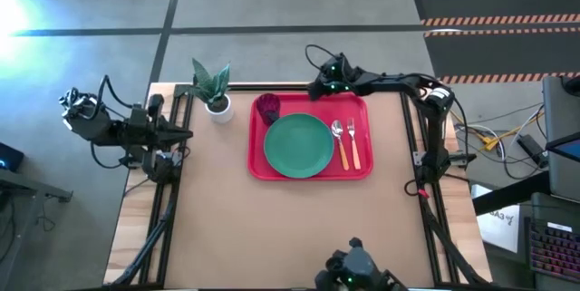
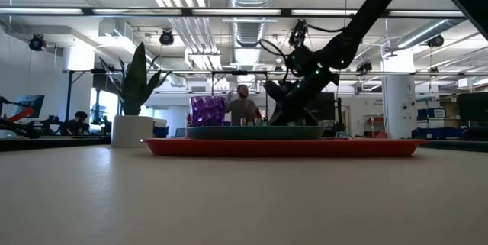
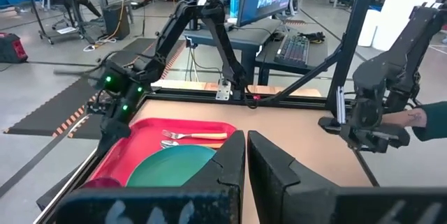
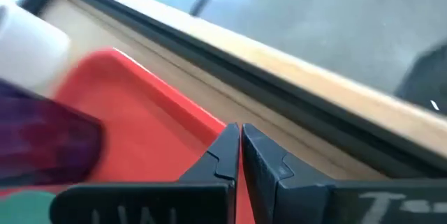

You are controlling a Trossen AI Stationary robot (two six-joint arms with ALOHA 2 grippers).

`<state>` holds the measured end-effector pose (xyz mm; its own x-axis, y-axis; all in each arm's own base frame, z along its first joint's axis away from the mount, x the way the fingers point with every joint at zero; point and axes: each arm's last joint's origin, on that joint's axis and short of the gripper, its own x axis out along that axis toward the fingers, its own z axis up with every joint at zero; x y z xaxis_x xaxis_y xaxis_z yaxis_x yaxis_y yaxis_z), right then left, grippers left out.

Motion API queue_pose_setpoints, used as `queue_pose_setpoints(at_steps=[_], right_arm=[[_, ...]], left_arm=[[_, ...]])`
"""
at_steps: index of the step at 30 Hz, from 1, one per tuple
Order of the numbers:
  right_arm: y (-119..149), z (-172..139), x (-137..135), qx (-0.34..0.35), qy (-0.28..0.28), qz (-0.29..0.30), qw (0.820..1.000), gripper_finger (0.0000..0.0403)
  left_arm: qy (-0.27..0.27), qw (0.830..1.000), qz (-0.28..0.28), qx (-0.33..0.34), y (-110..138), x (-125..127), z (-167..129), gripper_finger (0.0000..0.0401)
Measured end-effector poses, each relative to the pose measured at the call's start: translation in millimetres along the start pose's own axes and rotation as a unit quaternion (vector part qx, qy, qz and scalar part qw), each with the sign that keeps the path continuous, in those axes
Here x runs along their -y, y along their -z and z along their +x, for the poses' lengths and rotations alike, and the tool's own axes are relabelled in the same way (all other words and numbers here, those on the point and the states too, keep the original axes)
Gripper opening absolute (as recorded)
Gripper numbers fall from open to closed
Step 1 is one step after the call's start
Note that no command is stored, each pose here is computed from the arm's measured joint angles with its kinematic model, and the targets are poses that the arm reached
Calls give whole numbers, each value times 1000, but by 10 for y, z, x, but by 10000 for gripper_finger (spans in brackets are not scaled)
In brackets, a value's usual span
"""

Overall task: Pick and place plate/cup/fork/spoon on tray
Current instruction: Move the red tray to the center of the table

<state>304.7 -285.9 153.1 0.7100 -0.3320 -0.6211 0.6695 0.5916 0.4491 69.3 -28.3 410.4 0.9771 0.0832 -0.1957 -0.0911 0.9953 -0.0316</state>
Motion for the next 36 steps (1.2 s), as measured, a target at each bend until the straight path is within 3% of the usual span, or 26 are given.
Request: queue_pose_setpoints(at_steps=[12,24,36], right_arm=[[248,234,210,-75,2,-3,997,8],[-255,48,-31,-20,-23,-34,999,8],[-32,288,199,-74,35,-45,996,8]], left_arm=[[-1,1000,-26,2,-1,-5,-5,0],[-2,1000,-27,2,-1,-8,-8,0],[-4,1000,-20,-6,23,-27,-24,0]])
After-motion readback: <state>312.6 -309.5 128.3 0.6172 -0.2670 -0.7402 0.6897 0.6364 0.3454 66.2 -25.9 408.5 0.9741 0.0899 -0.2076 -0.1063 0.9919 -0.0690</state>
